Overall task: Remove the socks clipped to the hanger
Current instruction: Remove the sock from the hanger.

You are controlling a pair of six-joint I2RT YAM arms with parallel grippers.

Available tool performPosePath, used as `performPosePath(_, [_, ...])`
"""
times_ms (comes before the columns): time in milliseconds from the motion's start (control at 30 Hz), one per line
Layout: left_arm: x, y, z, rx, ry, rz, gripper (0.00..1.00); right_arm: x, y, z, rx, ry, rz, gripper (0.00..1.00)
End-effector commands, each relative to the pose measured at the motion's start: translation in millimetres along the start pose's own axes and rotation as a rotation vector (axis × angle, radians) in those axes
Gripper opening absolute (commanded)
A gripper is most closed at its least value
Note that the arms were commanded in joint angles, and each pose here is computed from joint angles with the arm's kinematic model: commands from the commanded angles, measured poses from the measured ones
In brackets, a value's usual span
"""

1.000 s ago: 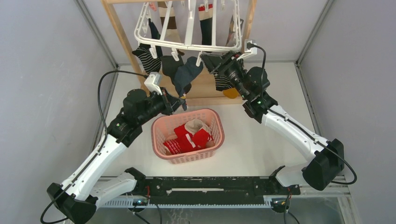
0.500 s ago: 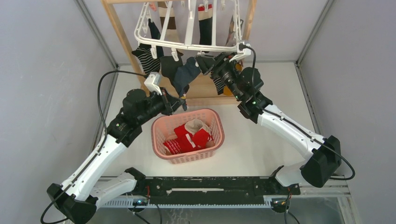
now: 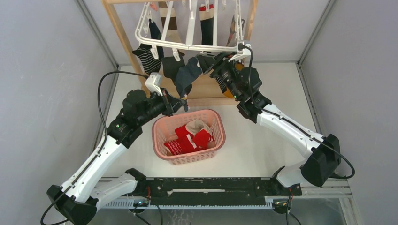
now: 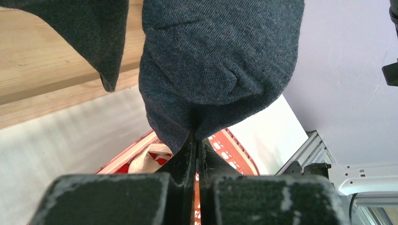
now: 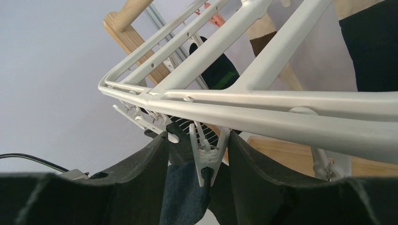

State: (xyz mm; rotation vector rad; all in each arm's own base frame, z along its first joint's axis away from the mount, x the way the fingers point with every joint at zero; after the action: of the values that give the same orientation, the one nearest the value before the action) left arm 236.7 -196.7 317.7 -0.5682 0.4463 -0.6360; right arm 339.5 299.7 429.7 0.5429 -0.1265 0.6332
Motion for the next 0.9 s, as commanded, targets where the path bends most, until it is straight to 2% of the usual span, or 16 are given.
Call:
performPosePath(0, [-13.7,-26.2,27.8,0.020,-0.075,-0.079,0.00,6.0,11.5,22.7,-0.008,-0.078,0.025,0.56])
performPosePath(567, [-13.5,-24.9,25.2,0.021,-0.063,-0.077,0.00,10.6,5.9,27.2,0.004,-0.113,0.010,0.54])
performPosePath(867, [-13.4,-24.7,24.6,0.021,-0.060,-0.078,0.00,12.3,3.4,30.3,0.011,-0.129,0.005,0.49])
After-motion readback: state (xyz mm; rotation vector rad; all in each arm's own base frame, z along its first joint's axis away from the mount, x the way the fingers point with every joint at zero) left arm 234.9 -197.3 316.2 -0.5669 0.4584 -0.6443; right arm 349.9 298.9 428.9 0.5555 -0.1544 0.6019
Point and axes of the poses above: each gripper's point midway between its finger pads, its own x axis out along the fingers, its own y axis along the line the jaws close on, z = x × y, the point moved 3 cm from there along -x, back along the fingers, and after that the axes turned 8 degrees about -x, right-handed, at the moved point
